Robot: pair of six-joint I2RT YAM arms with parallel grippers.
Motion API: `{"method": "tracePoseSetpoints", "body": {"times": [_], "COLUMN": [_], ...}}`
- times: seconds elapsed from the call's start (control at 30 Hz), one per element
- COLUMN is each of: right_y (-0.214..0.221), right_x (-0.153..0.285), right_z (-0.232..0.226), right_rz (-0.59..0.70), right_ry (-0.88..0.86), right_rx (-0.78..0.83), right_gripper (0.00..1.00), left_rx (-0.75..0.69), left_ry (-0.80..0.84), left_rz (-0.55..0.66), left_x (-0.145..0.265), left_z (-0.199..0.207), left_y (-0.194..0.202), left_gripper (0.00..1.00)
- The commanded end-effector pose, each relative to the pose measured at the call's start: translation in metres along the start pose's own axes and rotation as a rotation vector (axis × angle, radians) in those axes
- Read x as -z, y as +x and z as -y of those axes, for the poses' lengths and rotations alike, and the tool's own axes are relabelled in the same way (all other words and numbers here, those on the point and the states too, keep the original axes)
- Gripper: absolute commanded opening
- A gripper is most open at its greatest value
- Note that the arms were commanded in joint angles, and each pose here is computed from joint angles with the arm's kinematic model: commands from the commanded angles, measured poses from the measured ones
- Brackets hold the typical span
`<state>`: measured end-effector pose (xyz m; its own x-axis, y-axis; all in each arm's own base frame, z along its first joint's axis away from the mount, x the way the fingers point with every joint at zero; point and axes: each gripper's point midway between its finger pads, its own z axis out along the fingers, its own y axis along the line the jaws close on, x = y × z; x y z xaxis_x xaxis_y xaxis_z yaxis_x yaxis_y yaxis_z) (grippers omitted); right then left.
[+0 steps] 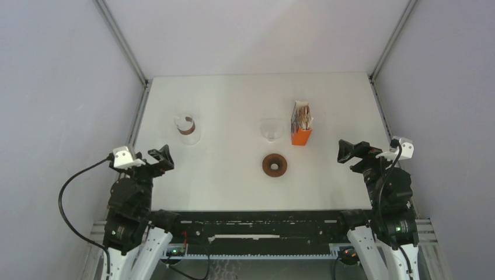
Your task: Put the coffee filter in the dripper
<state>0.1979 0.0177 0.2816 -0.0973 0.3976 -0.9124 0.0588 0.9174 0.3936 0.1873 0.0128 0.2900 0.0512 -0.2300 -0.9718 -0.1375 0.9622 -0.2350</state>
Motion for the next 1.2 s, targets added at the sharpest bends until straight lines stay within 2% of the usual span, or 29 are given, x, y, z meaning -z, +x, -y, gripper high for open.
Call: {"method": "tracePoseSetpoints", "body": {"times": [0.0, 0.37, 0.6, 0.8, 0.93, 1.17], "right_y": [-0.016, -0.007, -0.006, -0.004, -0.002, 0.003], "right_x": [0.001, 0.007, 0.014, 0.016, 0.017, 0.013], "right_z": [-0.018, -0.034, -0.042, -0.046, -0.049, -0.052], "right_rz": [0.038, -0.001, 0.003, -0.001, -0.009, -0.029], "right_ry": [-0.082, -0.182, -0.237, -0.269, -0.288, -0.307], "right_rx": [0.012, 0.011, 0.015, 0.017, 0.019, 0.019], "right_gripper": [1.0, 1.0, 1.0, 1.0, 1.0, 1.0], "left_rx": [-0.005, -0.006, 0.101, 0.237, 0.289, 0.288], "left_ry": [-0.009, -0.056, -0.091, -0.199, -0.217, -0.21], "left_rz": [-0.049, -0.239, -0.351, -0.441, -0.499, -0.574], "left_x": [-0.011, -0.056, -0.091, -0.127, -0.148, -0.193], "left_z": [0.007, 0.025, 0.027, 0.003, -0.005, -0.005], "left_y": [-0.005, 0.013, 0.026, 0.046, 0.057, 0.064], "left_gripper": [1.0, 1.0, 1.0, 1.0, 0.95, 0.87]}}
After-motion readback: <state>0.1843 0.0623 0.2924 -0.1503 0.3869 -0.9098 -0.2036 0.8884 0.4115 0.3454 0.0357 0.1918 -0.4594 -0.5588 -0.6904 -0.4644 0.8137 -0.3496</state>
